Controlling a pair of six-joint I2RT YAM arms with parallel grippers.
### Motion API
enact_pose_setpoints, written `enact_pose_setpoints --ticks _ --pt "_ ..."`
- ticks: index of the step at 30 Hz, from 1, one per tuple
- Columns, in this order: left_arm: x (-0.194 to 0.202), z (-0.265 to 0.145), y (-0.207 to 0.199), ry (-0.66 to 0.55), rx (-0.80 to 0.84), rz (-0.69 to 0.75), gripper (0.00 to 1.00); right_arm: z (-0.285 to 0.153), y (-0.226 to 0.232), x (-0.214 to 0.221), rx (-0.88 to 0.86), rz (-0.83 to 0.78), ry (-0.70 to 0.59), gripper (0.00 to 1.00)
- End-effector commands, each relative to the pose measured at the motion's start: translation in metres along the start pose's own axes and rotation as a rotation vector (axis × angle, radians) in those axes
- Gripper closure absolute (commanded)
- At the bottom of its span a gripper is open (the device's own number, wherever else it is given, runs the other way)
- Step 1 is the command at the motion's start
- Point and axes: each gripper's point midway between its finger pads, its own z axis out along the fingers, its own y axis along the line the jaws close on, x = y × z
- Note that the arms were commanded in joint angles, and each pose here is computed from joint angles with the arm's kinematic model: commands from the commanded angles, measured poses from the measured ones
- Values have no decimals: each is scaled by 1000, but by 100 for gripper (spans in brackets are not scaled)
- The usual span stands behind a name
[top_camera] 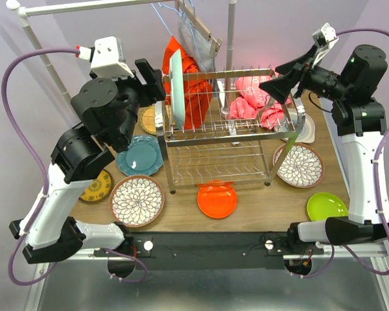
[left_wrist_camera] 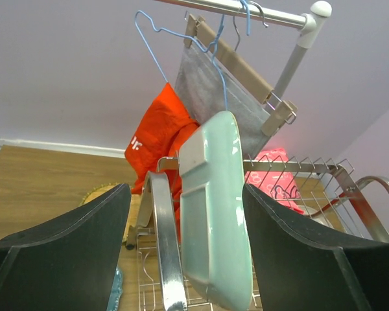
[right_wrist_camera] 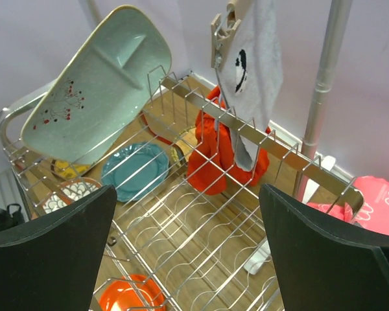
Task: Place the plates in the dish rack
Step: Insert the plate into the dish rack, then grab a plate with the right arm
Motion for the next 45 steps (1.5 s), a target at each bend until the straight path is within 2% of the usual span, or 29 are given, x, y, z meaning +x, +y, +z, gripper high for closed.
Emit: enact_pose_setpoints --ticks 1,3,7,13,17,20,23,29,33,40,45 --pt "1 12 -15 -6 98 -21 21 -7 -12 -6 100 -37 0 0" --pt "-1 15 -11 -20 94 -28 21 -15 -37 -10 223 -16 -11 0" --pt "-9 22 -1 -61 98 -32 21 -41 -84 -16 326 105 -39 0" --pt "-6 32 10 -70 92 -12 21 -63 -122 -13 490 110 -48 0" --pt "-3 34 20 -82 72 -9 21 -85 -163 8 635 189 -33 0" --pt "7 34 29 -76 61 -11 21 -98 -196 48 711 298 16 0" --pt "17 33 36 -70 49 -20 21 -105 -226 106 782 394 118 0" --pt "34 20 61 -62 -18 -34 20 -118 -270 220 878 533 388 0" --pt "47 9 73 -55 -37 -64 20 -135 -290 281 951 615 517 0" --pt "70 0 85 -34 -66 -126 20 -165 -322 362 1034 735 655 3" --pt "78 -3 87 -19 -67 -154 20 -167 -333 394 1017 768 704 9"
